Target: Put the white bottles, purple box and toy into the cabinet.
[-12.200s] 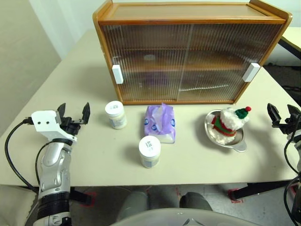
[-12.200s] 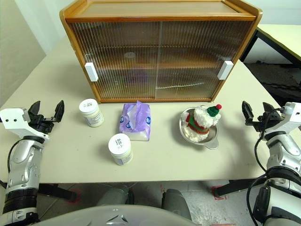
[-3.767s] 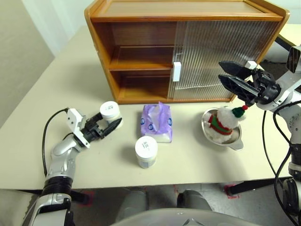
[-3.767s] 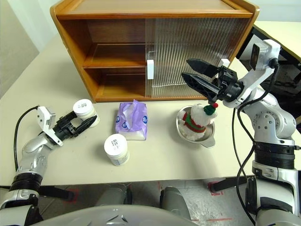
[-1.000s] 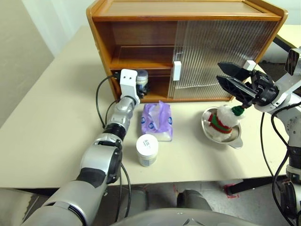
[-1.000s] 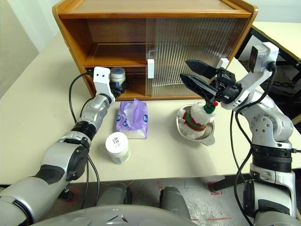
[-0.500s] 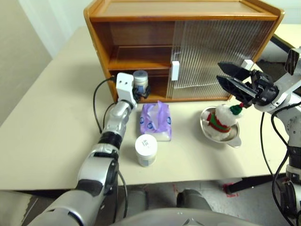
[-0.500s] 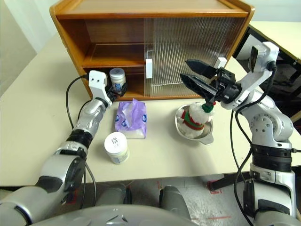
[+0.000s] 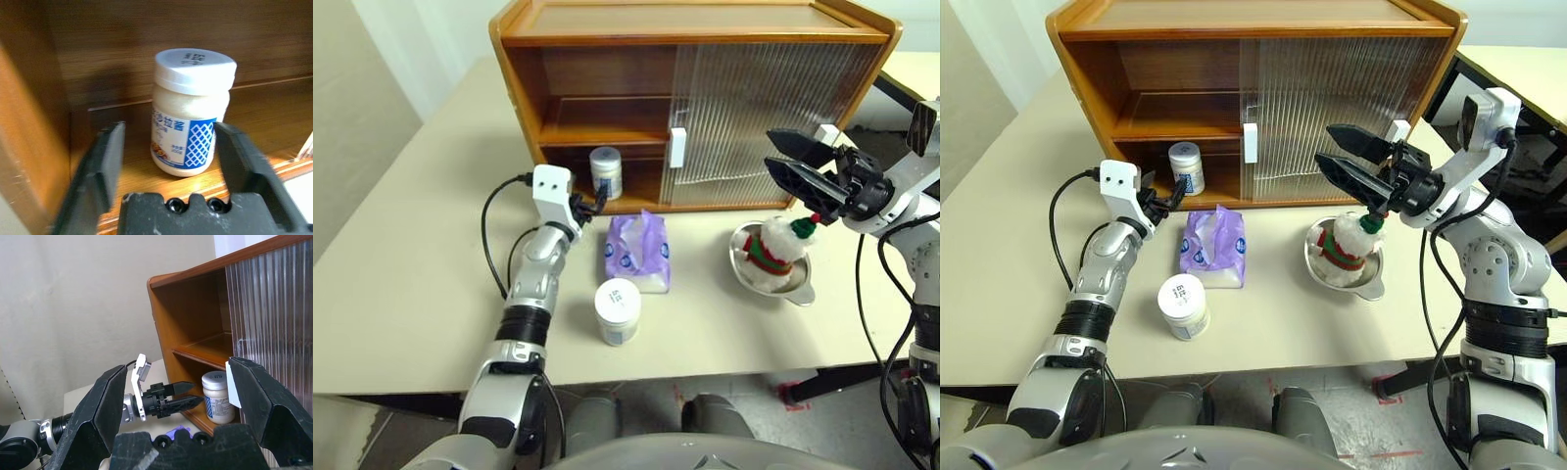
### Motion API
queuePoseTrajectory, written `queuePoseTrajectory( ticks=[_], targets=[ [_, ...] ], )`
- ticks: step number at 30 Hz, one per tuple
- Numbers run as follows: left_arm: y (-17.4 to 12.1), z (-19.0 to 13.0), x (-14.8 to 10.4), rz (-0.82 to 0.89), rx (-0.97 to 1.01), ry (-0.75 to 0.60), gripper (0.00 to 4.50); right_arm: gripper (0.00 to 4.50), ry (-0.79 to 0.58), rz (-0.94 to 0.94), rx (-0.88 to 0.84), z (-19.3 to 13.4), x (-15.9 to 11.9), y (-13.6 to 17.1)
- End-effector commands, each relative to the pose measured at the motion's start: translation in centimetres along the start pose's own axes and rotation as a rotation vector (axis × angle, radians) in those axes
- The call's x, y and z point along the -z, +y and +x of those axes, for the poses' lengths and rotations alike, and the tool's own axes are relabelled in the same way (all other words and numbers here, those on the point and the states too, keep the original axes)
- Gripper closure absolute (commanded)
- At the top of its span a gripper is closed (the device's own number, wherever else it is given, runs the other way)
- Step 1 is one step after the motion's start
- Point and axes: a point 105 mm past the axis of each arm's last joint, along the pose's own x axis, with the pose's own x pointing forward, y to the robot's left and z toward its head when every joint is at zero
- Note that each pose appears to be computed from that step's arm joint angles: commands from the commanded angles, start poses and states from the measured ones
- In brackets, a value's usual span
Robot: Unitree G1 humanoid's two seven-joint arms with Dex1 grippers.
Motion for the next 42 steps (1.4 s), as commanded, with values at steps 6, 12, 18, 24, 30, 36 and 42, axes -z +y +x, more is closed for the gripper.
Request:
queuePoseTrajectory(
  ticks=[6, 12, 18, 24, 30, 36, 42],
  targets=[
    [0.8, 0.8, 0.1, -0.019, -0.100, 0.010, 4.25, 0.00, -0.004, -0.017, -0.013, 0.1, -0.6, 0.1],
    [0.7, 2.2, -0.2, -0.014, -0.164, 0.011, 4.48, 0.00, -0.001, -0.022, -0.012, 0.1, -0.9, 0.0],
    [0.1, 3.5, -0.5, -0.001, -0.165, 0.014, 4.48, 0.00, 0.002, -0.020, -0.014, 0.1, -0.9, 0.1],
    [-0.9, 4.1, 0.0, 0.015, -0.145, 0.031, 4.48, 0.00, 0.002, -0.025, -0.012, 0.0, -1.0, 0.2],
    [-1.4, 4.3, 0.6, 0.015, -0.145, 0.051, 4.48, 0.00, 0.001, -0.026, -0.007, 0.0, -1.0, 0.3],
    [-1.9, 4.2, 1.5, 0.009, -0.135, 0.077, 4.48, 0.00, -0.001, -0.028, -0.008, 0.0, -1.1, 0.3],
    [-2.3, 4.4, 1.7, 0.008, -0.126, 0.089, 4.48, 0.00, 0.001, -0.028, -0.009, 0.0, -1.1, 0.3]
  ],
)
